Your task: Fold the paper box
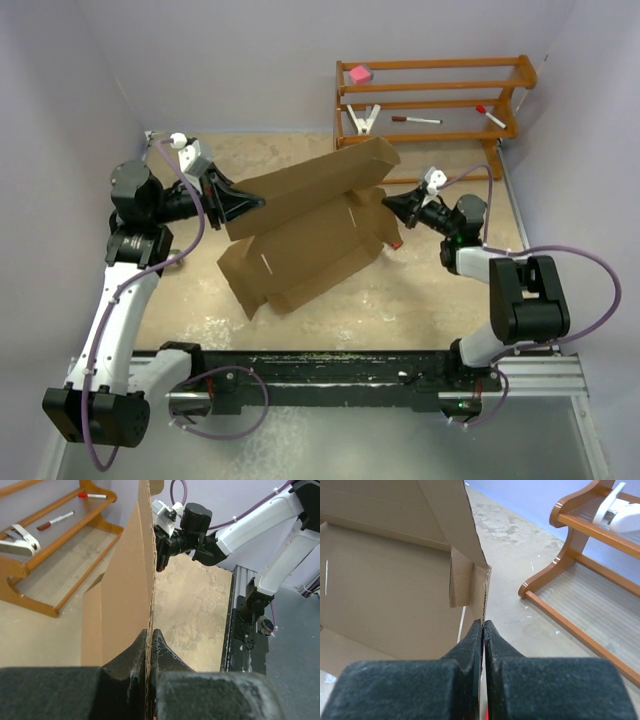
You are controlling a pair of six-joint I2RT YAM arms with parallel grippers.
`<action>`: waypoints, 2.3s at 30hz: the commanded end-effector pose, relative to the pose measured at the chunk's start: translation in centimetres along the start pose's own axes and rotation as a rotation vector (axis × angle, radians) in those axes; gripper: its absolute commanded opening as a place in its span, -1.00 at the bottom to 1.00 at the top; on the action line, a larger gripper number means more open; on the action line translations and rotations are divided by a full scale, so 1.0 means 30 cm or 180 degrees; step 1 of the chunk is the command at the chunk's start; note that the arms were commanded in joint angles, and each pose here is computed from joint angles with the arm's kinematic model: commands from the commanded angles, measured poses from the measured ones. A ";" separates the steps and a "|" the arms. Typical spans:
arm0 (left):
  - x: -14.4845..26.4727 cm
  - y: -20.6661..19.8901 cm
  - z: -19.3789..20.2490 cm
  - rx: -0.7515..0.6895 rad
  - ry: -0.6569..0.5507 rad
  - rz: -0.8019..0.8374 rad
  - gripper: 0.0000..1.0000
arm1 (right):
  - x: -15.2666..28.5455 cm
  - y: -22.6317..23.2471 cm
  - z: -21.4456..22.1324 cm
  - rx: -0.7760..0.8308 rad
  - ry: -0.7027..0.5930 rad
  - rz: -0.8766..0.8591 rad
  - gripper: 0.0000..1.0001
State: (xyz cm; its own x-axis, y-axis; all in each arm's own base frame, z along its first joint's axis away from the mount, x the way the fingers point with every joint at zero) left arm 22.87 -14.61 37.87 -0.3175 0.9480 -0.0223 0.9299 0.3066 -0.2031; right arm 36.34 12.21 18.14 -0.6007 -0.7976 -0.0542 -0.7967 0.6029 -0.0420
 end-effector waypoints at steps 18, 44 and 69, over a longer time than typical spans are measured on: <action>-0.002 0.033 0.007 0.0265 -0.0064 -0.0370 -0.92 | 0.088 -0.071 -0.147 0.0711 0.1033 -0.0165 0.15; -0.024 0.148 0.014 0.0016 -0.0184 -0.0043 -0.92 | -0.025 -0.019 0.007 0.0078 0.0949 -0.0940 -0.81; -0.057 0.209 0.018 -0.0188 -0.0284 0.0311 -0.92 | -0.058 0.049 0.047 0.0820 0.0245 -0.1425 -0.37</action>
State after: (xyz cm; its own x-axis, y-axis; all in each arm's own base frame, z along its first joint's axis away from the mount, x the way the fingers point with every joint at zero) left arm 29.42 -14.39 34.99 -0.2829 0.9544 -0.0956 0.9418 0.2575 -0.2159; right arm 35.16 13.81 14.94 -0.2422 -0.9544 0.1747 -0.9690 0.2287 -0.0938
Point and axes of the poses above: each gripper's point midway between its finger pads, its own x axis back along the fingers, its own y axis along the line the jaws close on, z = x × y, the point moved 4 cm from there along x, back along the fingers, and after that the axes turned 2 degrees about x, right-handed, at the moved point
